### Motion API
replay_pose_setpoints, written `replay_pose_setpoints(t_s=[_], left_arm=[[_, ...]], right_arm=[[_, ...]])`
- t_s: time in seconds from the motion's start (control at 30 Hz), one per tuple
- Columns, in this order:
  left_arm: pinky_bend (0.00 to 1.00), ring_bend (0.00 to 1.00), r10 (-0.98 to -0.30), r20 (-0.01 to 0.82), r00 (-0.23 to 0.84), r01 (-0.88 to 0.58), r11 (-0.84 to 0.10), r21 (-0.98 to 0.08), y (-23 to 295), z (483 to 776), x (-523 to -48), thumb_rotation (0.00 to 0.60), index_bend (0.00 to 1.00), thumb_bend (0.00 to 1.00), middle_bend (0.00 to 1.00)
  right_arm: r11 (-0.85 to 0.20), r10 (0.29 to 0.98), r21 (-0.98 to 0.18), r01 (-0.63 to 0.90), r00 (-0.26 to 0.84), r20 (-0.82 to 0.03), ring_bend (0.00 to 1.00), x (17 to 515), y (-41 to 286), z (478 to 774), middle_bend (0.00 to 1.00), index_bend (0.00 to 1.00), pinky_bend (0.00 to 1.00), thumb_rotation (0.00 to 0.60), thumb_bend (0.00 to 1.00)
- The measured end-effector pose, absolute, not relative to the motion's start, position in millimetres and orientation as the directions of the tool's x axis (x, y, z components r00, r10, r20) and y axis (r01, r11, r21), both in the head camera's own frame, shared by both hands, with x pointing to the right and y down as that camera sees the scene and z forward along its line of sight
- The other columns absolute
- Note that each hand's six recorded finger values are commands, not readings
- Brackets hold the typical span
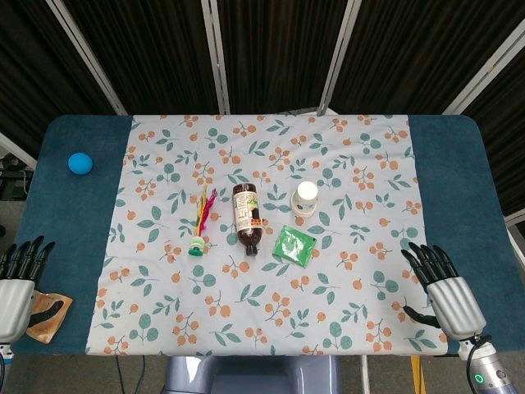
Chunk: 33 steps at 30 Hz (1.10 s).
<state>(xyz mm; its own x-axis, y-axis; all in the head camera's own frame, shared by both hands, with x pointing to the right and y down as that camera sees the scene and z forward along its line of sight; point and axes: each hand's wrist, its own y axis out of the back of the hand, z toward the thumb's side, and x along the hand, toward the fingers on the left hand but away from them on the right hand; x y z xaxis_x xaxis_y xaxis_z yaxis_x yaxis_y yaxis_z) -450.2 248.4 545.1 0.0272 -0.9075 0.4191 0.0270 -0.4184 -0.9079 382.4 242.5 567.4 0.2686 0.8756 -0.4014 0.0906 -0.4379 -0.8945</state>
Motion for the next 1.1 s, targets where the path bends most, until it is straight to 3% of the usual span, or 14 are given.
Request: replay_pose_setpoints(t_s=[0.87, 1.1], left_arm=[[0.0, 0.0, -0.901, 0.433, 0.028, 0.035, -0.432, -0.901, 248, 548, -449, 0.6, 0.0, 0.07, 0.0], [0.0, 0.0, -0.904, 0.422, 0.062, 0.065, -0.419, -0.906, 235, 553, -445, 0.6, 0.0, 0.07, 0.0]], right_arm=[[-0.438, 0.877, -0.894, 0.094, 0.261, -0.402, 0.0, 385, 242, 567, 0.0, 0.0, 0.0, 0.6, 0.04], [-0.438, 0.877, -0.894, 0.094, 0.263, -0.402, 0.0, 385, 242, 566, 0.0, 0.0, 0.0, 0.6, 0.04]])
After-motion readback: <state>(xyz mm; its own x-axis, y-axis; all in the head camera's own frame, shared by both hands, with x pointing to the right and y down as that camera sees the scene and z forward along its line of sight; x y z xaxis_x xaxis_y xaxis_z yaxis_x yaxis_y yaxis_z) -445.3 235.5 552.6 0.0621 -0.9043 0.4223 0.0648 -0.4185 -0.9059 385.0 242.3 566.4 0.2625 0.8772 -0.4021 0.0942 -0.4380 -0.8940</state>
